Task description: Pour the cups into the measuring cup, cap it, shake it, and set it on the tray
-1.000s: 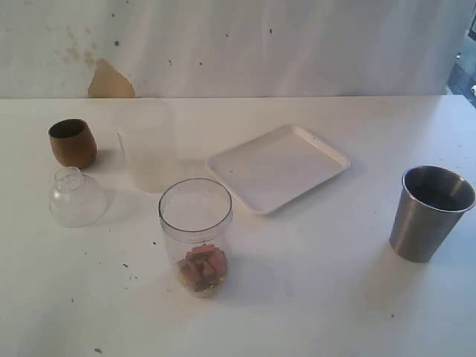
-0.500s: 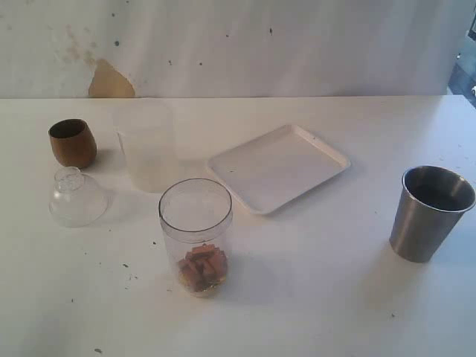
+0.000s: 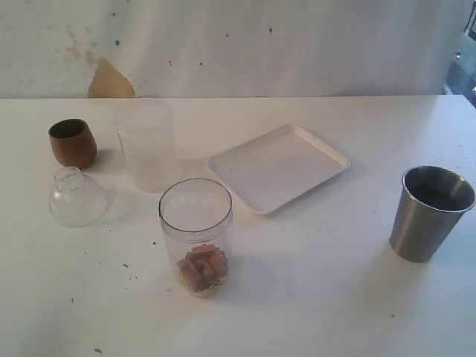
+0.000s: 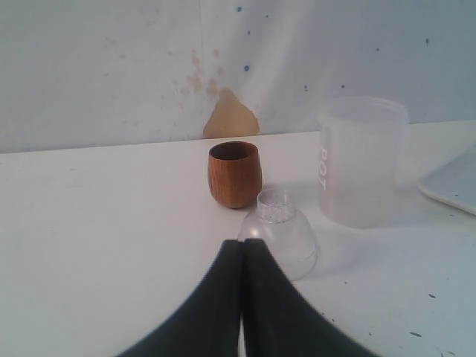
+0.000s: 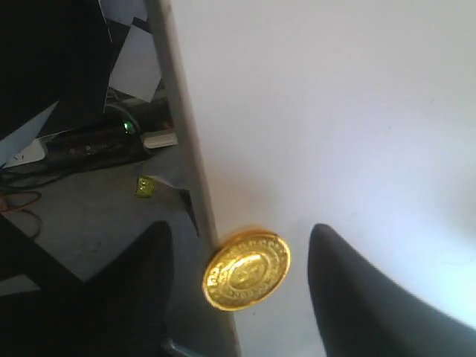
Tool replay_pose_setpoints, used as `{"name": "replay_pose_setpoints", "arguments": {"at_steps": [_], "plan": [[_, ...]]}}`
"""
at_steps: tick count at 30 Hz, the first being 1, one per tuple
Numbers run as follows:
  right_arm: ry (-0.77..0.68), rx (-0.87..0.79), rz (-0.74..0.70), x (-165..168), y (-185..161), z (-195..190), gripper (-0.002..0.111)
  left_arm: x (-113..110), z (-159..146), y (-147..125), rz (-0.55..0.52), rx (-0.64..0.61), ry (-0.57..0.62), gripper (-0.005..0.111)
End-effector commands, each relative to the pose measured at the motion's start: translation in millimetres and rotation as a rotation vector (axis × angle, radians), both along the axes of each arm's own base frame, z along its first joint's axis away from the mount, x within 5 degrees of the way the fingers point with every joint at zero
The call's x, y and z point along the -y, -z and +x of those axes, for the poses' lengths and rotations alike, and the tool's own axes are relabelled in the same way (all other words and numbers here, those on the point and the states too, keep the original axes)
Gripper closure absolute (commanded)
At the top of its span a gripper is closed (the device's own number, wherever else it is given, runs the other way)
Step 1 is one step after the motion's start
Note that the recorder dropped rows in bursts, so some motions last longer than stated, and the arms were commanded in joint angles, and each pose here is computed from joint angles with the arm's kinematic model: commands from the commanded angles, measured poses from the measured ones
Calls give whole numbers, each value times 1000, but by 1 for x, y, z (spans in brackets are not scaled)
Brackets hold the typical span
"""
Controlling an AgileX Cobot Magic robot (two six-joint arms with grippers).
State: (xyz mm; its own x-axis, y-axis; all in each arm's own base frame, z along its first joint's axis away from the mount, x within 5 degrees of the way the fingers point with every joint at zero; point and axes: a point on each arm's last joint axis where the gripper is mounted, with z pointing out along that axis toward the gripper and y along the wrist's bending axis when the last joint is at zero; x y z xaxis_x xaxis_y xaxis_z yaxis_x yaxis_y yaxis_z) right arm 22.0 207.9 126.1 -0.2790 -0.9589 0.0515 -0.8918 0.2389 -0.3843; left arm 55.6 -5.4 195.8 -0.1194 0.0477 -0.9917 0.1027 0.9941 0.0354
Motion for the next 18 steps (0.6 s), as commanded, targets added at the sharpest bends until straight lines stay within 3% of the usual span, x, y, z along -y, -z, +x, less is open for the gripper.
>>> {"name": "replay_pose_setpoints", "arguments": {"at_steps": [1, 7, 10, 18], "plan": [[13, -5, -34, 0, 6, -2, 57, 0, 0, 1, -12, 6, 6, 107], [1, 8, -75, 0, 12, -1, 57, 0, 0, 1, -12, 6, 6, 107], [1, 17, -101, 1, 14, 0, 64, 0, 0, 1, -12, 6, 6, 107], [11, 32, -152, 4, 17, 1, 108, 0, 0, 1, -12, 6, 6, 107]]}}
